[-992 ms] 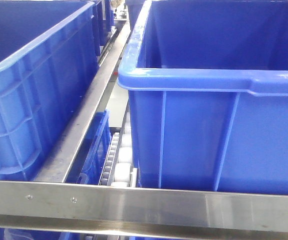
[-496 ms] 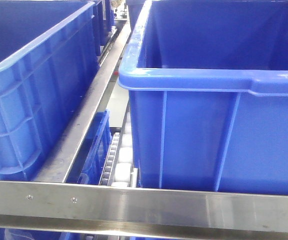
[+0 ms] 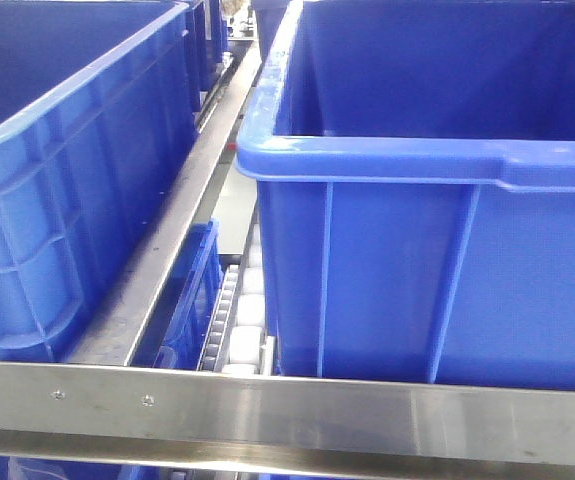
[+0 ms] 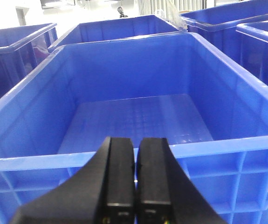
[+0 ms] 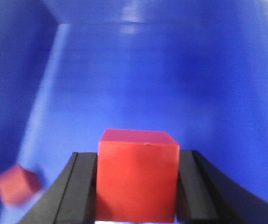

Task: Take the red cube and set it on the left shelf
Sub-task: 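Lower the red cube into the blue crate and open the right gripper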

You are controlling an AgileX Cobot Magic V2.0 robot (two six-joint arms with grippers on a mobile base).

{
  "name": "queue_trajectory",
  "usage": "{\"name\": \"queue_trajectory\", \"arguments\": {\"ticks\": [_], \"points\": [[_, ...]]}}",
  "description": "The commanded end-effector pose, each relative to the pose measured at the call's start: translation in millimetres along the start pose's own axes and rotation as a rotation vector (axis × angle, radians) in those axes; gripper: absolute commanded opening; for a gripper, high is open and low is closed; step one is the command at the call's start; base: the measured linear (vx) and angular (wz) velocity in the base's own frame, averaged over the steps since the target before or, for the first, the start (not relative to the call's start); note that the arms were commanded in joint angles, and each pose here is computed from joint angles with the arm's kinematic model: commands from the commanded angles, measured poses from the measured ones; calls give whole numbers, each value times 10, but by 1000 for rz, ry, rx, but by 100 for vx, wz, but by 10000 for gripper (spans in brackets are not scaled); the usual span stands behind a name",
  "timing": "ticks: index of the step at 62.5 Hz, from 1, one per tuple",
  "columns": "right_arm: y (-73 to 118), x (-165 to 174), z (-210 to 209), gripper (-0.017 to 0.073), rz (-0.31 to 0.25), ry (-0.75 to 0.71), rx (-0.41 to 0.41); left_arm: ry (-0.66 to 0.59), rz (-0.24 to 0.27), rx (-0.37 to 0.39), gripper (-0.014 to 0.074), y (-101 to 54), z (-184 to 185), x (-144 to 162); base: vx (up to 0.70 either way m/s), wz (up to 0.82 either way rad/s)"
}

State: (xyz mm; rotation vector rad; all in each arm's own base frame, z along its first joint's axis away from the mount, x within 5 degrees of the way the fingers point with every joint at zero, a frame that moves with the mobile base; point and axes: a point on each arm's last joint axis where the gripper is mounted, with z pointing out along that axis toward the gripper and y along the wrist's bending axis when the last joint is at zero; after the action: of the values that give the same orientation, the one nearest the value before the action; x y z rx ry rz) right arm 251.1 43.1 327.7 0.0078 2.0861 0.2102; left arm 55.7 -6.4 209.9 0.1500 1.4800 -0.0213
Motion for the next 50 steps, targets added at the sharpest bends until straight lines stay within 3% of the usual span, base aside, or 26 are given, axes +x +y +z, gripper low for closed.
{"name": "queue_trajectory", "arguments": {"ticks": [1, 6, 11, 34, 41, 50], "points": [[178, -307, 123, 331, -64, -113, -55, -54, -7, -4, 106, 2, 9, 4, 0, 0], [319, -347, 287, 506, -92, -92, -88, -54, -7, -4, 106, 2, 9, 4, 0, 0], [417, -352, 417, 585, -110, -72, -108, -54, -7, -4, 106, 2, 9, 4, 0, 0], [470, -320, 415, 590, -122, -36, -117, -54, -7, -4, 106, 2, 9, 4, 0, 0], [440, -295, 260, 505, -119, -64, -121, -54, -7, -4, 106, 2, 9, 4, 0, 0], [376, -174, -31, 217, -119, -129, -133, -54, -7, -4, 106, 2, 9, 4, 0, 0]]}}
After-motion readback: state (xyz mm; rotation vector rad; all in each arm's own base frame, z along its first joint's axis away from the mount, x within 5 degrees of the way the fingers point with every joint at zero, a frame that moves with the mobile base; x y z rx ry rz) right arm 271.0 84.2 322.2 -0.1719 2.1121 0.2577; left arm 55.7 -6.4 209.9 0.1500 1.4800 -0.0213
